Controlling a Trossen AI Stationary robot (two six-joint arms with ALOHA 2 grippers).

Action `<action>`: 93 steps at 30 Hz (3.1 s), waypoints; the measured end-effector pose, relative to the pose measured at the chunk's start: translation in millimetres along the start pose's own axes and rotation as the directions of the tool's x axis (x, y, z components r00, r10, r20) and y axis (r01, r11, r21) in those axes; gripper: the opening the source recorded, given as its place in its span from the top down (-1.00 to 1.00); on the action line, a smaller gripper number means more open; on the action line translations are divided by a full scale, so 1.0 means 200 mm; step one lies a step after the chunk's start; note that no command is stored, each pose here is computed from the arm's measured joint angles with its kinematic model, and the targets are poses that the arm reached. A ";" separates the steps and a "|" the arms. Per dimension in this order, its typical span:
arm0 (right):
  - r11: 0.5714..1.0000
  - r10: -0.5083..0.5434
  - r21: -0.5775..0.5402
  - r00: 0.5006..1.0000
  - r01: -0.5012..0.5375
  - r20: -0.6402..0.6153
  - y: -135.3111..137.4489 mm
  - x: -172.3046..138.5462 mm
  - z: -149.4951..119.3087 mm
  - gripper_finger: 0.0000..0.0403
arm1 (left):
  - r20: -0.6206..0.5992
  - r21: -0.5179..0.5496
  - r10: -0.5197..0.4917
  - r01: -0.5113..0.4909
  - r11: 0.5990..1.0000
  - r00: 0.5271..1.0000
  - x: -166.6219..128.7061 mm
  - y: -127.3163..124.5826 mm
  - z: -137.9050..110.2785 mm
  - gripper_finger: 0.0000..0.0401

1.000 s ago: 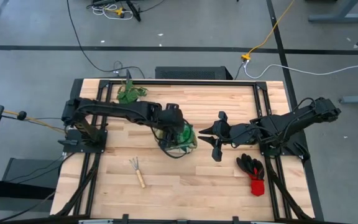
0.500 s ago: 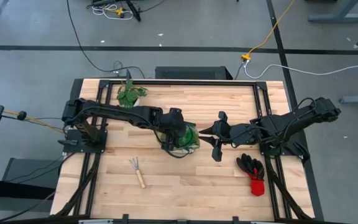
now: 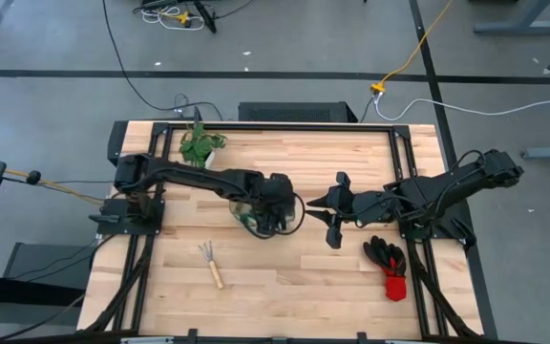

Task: Pick & Place Garden tools in Gardening bag
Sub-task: Put the green spray bottle into the white gardening bag, then put the red gloves into the white gardening bag

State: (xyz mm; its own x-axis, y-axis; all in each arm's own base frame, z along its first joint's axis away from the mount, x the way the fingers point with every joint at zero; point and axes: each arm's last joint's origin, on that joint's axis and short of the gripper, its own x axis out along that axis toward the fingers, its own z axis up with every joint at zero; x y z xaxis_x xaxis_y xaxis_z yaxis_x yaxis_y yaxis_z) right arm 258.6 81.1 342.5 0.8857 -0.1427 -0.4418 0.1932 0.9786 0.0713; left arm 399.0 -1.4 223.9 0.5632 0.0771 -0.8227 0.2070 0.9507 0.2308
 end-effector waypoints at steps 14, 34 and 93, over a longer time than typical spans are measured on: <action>1.000 -0.004 0.004 1.000 0.004 -0.012 0.00 0.00 -0.01 0.54 | 0.092 -0.008 0.033 -0.032 0.999 0.995 -0.23 0.03 0.04 0.12; 0.921 0.086 0.371 0.870 0.116 -0.486 -0.01 -0.02 -0.22 0.54 | 0.127 -0.202 0.031 -0.004 0.979 0.991 -1.04 0.01 -0.20 0.12; 0.718 -0.163 -0.053 0.093 0.694 -0.982 0.32 0.01 -0.99 -0.06 | 0.044 -0.221 0.008 0.002 0.975 0.999 -1.08 0.00 -0.26 0.12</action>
State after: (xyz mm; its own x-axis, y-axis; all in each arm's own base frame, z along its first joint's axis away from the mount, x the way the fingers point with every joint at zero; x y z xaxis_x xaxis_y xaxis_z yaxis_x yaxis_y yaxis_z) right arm 188.9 172.2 169.9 -0.3635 -0.0267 -0.9312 0.7311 0.6113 -0.3029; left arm 235.9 -2.6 373.5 0.5999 0.0717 -0.7968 0.0260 0.9937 0.1090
